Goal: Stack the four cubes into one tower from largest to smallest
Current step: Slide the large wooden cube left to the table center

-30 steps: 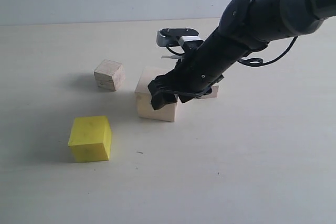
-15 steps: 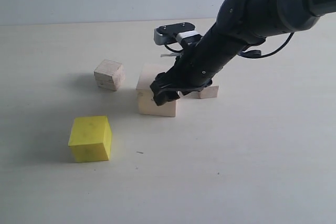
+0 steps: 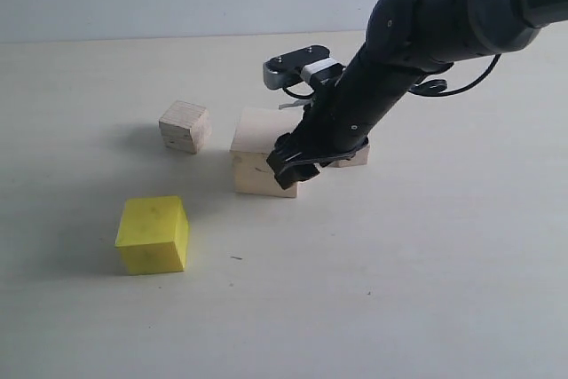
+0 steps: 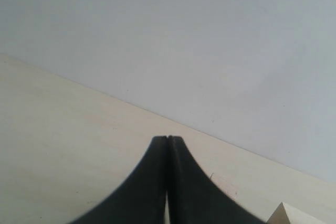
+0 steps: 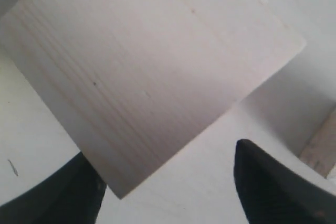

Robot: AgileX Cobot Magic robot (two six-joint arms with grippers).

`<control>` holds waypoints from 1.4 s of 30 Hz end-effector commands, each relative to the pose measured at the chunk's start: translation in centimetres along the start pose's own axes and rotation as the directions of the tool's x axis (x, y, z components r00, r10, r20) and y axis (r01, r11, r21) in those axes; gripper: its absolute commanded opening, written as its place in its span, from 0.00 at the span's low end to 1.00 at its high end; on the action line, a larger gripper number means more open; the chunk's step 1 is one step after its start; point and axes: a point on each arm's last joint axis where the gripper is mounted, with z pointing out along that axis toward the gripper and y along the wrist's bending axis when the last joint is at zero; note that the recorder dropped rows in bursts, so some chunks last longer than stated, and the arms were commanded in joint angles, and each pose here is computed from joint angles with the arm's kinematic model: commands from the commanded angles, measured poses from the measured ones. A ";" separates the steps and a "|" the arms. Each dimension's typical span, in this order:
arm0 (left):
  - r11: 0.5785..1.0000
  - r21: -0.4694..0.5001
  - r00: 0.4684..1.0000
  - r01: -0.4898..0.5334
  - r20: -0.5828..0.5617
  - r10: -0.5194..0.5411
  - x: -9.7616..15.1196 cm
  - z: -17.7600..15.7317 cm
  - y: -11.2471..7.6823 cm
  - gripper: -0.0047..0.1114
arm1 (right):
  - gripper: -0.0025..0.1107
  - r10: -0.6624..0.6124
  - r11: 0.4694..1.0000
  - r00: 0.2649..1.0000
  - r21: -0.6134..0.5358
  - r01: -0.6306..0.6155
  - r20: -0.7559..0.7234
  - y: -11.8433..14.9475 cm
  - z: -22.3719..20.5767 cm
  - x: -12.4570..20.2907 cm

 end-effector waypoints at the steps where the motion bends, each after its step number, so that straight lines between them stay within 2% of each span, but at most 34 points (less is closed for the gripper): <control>1: 1.000 -0.001 1.000 0.004 -0.005 -0.004 0.1 0.0 0.0 0.04 | 0.60 -0.007 0.999 1.000 0.036 0.008 -0.016 -0.3 -0.1 0.0; 5: 1.000 -0.001 1.000 0.004 -0.007 -0.004 0.2 0.0 0.0 0.04 | 0.60 -0.003 0.997 1.000 0.071 0.005 -0.025 -0.6 -0.1 0.1; 27: 1.000 -0.001 1.000 0.005 -0.009 -0.005 0.2 0.0 0.0 0.04 | 0.59 -0.001 0.994 1.000 0.106 0.002 -0.014 -1.0 -0.1 0.0; 42: 1.000 -0.001 1.000 0.005 -0.009 -0.005 0.2 0.0 0.0 0.04 | 0.59 0.135 0.991 0.991 -0.004 -0.135 0.004 0.0 0.0 -0.2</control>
